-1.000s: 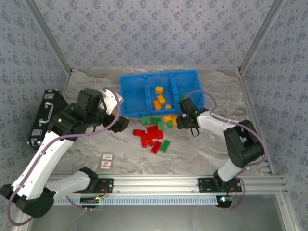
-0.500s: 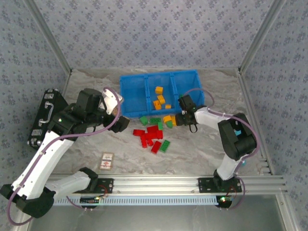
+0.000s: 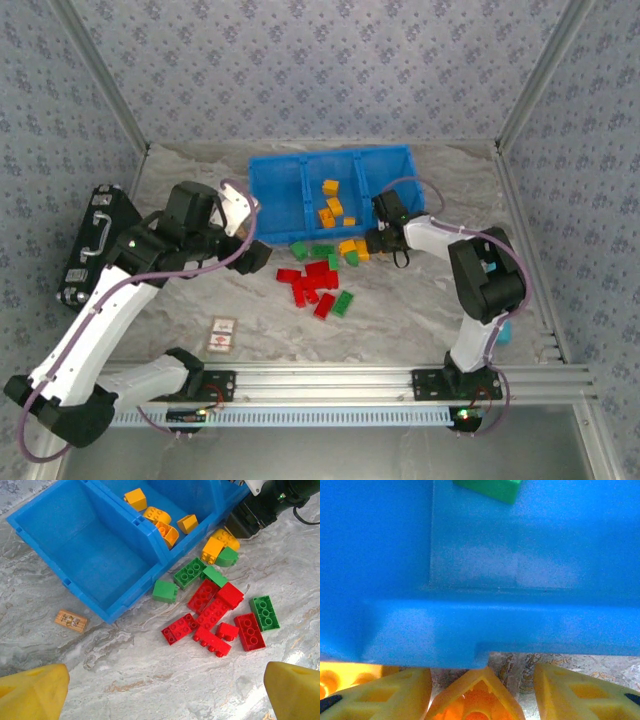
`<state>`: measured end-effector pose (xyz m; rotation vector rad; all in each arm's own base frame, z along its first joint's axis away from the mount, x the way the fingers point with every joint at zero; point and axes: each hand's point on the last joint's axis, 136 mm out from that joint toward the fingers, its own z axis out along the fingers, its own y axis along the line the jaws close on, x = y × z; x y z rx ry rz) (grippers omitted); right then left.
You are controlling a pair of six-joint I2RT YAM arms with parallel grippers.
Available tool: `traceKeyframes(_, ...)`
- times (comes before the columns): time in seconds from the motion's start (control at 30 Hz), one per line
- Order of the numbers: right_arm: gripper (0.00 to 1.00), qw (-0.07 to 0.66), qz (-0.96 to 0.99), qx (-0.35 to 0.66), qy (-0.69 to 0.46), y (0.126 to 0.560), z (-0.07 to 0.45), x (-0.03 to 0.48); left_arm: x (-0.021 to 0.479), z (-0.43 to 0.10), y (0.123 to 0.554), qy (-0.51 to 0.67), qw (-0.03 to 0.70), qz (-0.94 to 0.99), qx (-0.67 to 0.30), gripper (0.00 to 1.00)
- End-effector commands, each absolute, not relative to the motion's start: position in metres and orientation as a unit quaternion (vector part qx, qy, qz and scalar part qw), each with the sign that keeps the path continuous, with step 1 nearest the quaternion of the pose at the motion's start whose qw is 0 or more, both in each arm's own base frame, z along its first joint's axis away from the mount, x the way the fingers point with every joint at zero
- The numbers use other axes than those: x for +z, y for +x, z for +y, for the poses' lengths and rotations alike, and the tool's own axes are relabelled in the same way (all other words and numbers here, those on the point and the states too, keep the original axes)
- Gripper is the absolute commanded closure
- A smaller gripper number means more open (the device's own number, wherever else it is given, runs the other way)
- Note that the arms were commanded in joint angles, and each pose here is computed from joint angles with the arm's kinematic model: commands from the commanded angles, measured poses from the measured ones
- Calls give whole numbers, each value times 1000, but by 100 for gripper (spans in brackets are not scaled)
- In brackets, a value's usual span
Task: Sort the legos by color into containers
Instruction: Pick up the lego from the center of the table.
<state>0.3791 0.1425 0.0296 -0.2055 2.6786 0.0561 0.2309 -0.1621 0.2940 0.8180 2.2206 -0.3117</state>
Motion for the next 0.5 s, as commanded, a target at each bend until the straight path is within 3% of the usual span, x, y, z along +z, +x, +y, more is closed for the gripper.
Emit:
traceKeyframes(0.0, 47, 210, 974, 20, -80, 375, 139, 22, 301, -163, 233, 321, 375, 861, -125, 0)
traceKeyframes(0.33, 63, 197, 978, 23, -72, 357, 133, 19, 306, -165, 232, 321, 381, 858, -130, 0)
traceKeyframes(0.47, 66, 200, 977, 25, -67, 344, 132, 29, 307, -165, 231, 322, 386, 854, -132, 0)
